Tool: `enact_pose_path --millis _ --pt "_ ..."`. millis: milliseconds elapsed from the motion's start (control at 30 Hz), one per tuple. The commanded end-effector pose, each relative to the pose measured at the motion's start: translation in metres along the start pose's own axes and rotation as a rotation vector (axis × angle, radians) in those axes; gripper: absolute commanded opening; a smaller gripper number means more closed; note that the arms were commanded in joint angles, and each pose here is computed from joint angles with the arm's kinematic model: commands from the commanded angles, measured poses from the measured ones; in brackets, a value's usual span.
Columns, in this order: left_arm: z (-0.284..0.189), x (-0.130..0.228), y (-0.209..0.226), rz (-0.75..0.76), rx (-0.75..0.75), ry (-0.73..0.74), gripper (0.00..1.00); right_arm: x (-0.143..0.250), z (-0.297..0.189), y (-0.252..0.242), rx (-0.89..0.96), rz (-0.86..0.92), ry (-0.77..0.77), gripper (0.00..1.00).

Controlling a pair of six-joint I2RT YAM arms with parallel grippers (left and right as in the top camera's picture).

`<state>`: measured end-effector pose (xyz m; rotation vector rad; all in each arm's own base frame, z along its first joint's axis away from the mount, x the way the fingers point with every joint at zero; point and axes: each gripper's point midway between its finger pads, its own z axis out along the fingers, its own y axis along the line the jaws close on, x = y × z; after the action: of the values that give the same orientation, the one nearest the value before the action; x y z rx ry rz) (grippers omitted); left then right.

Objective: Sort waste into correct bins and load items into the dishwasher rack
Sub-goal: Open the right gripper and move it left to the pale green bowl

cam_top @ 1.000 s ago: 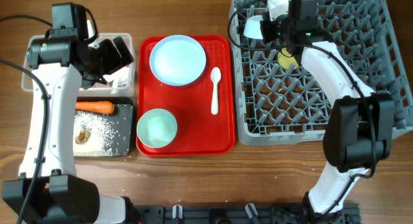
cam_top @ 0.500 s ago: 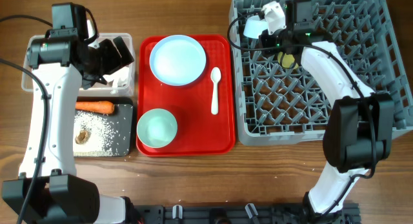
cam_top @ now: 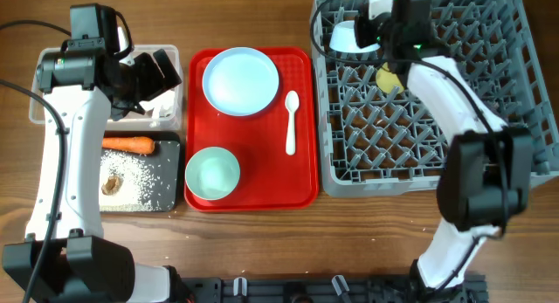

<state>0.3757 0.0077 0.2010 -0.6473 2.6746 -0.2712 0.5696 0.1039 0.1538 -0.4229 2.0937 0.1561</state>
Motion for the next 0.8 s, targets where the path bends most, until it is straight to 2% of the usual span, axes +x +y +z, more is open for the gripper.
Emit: enact_pose_path --millis 0,233,367,467,633,767 --pt "-0.004 -0.004 -0.003 -0.003 0.016 -0.011 1.00 0.029 0.022 -0.001 0.006 0.026 0.058 0.04" --pt "-0.004 -0.004 -0.003 -0.003 0.016 -0.011 1.00 0.033 -0.001 0.004 -0.007 0.038 0.135 0.04" --pt "-0.004 -0.003 -0.003 -0.003 0.016 -0.011 1.00 -0.007 -0.032 0.002 0.008 0.024 0.047 0.04" --pt "-0.004 -0.004 -0.003 -0.003 0.016 -0.011 1.00 -0.045 -0.072 0.010 -0.006 0.013 -0.029 0.04" --pt "-0.004 -0.004 -0.003 -0.003 0.016 -0.011 1.00 -0.078 -0.131 0.059 -0.171 0.094 -0.084 0.06" --pt "-0.004 -0.003 -0.003 -0.003 0.016 -0.011 1.00 -0.069 -0.160 0.141 -0.452 0.181 0.012 0.10"
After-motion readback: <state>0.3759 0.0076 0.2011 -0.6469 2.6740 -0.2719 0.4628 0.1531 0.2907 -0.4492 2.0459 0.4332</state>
